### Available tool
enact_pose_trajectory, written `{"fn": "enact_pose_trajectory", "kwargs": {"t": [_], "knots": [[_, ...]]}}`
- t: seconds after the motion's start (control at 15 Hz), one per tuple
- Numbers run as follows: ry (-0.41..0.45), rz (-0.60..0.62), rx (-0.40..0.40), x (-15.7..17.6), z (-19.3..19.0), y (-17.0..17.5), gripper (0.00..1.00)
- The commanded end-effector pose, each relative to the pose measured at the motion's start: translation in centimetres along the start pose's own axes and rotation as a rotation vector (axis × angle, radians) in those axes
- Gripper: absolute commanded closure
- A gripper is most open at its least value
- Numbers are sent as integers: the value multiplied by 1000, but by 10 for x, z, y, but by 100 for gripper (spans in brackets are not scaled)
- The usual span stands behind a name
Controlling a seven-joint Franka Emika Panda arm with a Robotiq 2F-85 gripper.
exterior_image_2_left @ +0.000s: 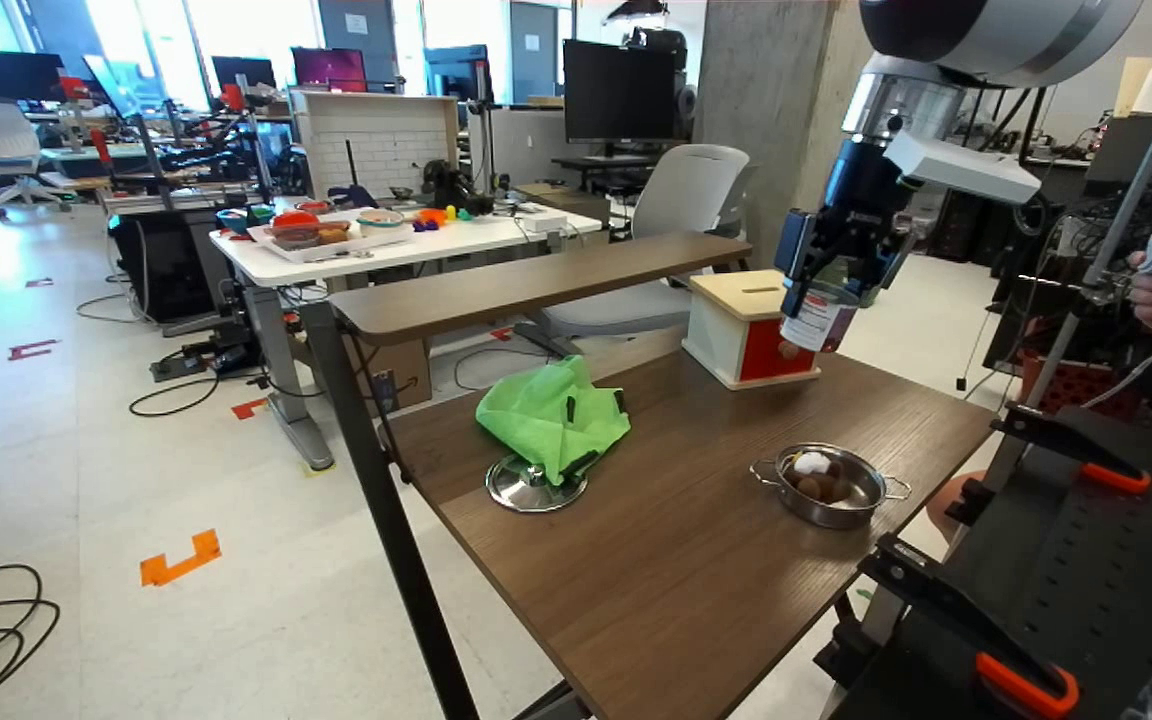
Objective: Move the tin to the left
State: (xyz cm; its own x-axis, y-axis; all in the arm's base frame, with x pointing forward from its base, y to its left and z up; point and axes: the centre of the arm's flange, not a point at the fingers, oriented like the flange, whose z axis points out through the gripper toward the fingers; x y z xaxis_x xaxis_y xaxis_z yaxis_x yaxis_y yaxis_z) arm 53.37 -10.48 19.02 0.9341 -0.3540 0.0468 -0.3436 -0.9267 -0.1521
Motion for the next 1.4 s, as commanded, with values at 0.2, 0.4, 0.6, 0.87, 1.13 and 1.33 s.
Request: {"fn": "enact_pose_trajectory", "kwargs": {"t": [0.2, 0.4, 0.6, 0.87, 1.13, 1.33], "knots": [[60, 15, -8, -3, 24, -66, 54], [86, 35, -15, -1, 48, -79, 54], [80, 65, -25, 1, 71, -82, 54], [82, 105, -48, 9, 98, -80, 54], [70, 130, -84, 15, 122, -76, 54], [65, 137, -112, 14, 136, -75, 54]]}}
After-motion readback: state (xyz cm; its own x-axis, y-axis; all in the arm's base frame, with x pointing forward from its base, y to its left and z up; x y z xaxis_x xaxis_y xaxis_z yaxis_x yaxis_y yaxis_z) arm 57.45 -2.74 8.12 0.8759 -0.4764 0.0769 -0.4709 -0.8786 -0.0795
